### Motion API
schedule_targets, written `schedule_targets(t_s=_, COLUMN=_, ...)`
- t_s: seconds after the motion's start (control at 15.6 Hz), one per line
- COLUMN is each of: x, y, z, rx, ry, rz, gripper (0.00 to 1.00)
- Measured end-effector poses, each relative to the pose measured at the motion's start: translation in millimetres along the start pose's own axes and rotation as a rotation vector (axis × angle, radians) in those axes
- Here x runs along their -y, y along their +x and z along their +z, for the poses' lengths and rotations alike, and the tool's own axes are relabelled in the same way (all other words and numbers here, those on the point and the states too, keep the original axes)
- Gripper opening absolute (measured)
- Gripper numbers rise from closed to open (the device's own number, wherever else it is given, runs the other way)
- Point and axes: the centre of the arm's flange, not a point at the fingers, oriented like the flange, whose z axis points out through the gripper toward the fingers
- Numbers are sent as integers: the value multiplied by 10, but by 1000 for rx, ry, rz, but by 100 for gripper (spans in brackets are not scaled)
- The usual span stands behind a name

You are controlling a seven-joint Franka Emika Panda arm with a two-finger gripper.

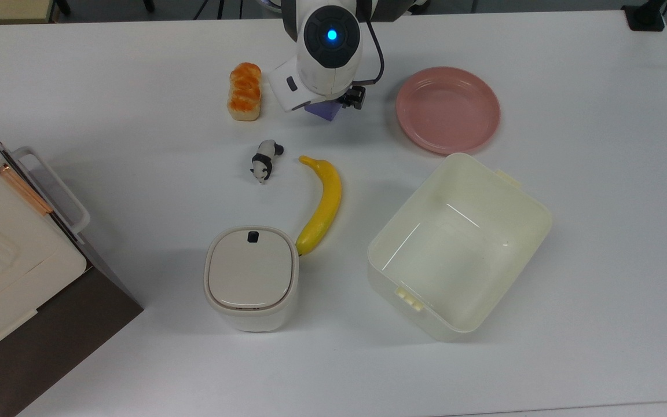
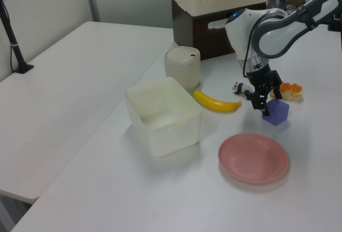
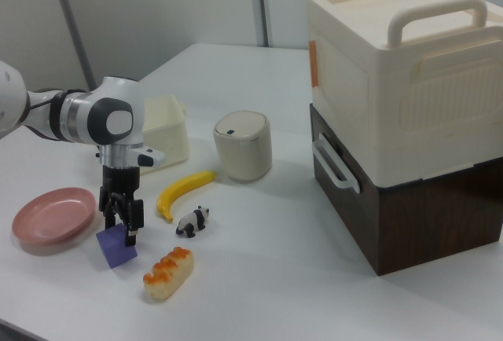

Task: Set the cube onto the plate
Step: 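Lift the purple cube and carry it over the pink plate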

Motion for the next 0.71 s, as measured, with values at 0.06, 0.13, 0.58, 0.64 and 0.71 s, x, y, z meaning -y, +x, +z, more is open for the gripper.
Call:
schedule_targets(t_s=0.06, x=0, y=-1, z=4, rx=1, ry=0, rz=0, gripper=98)
schedule_targets(t_s=0.13, x=2, y=-2, z=3, rx=1, ry=0, rz=-1, gripper=89)
schedule_targets(t_s=0.58, x=146, y=-56, z=-249, rx=-50, ry=14, rz=-76, gripper=58)
schedule_targets(t_s=0.64, x=163, y=-60, z=-359, rx=-71, ry=22, rz=-95, gripper=58)
schedule_targets(t_s=0.71, x=207, y=-86, z=-494, rx=-94, ry=29, rz=-120, gripper=58)
